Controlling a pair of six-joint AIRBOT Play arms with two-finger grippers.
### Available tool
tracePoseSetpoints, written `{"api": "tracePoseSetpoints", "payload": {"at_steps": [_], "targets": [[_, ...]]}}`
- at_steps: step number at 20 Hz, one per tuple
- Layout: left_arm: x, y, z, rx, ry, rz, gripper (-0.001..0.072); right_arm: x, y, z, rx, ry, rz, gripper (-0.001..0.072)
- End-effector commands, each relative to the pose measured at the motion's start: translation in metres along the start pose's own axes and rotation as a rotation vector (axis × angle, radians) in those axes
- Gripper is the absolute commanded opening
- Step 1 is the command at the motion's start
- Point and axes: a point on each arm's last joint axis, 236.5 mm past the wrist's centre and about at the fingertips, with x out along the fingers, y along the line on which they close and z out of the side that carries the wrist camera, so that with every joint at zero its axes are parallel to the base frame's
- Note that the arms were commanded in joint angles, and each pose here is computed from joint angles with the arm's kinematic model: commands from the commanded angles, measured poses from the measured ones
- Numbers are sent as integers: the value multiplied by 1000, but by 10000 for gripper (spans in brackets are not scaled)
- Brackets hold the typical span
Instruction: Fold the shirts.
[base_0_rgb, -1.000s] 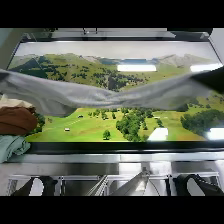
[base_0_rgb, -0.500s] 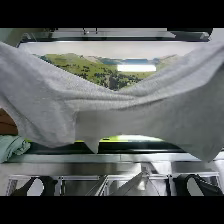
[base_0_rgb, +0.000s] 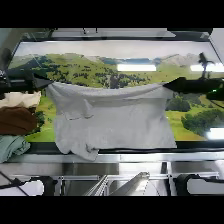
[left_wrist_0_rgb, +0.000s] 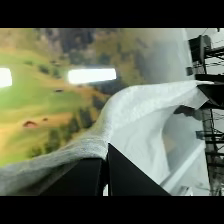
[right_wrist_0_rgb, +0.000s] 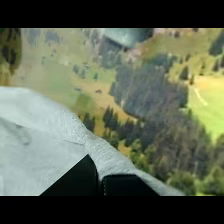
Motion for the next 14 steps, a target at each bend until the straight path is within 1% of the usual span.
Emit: {"api": "tracePoseSetpoints", "payload": {"at_steps": [1, 4, 7, 9, 12, 14], "targets": [[51, 83, -1, -78, 50, 51, 20, 56, -62, -15, 176, 23, 115, 12], [72, 108, 14, -76, 66, 48, 19, 72, -81, -5, 193, 31, 157, 12], [73, 129, 35, -94, 43, 69, 19, 62, -91, 23, 153, -21, 141, 12], [74, 141, 30, -116, 90, 101, 19, 56, -97, 30, 147, -29, 127, 12], [92, 144, 5, -115, 187, 115, 19, 57, -110, 19, 120, 15, 76, 12], [94, 150, -4, -119, 214, 143, 19, 54, -130, 9, 73, 65, -10, 12]]}}
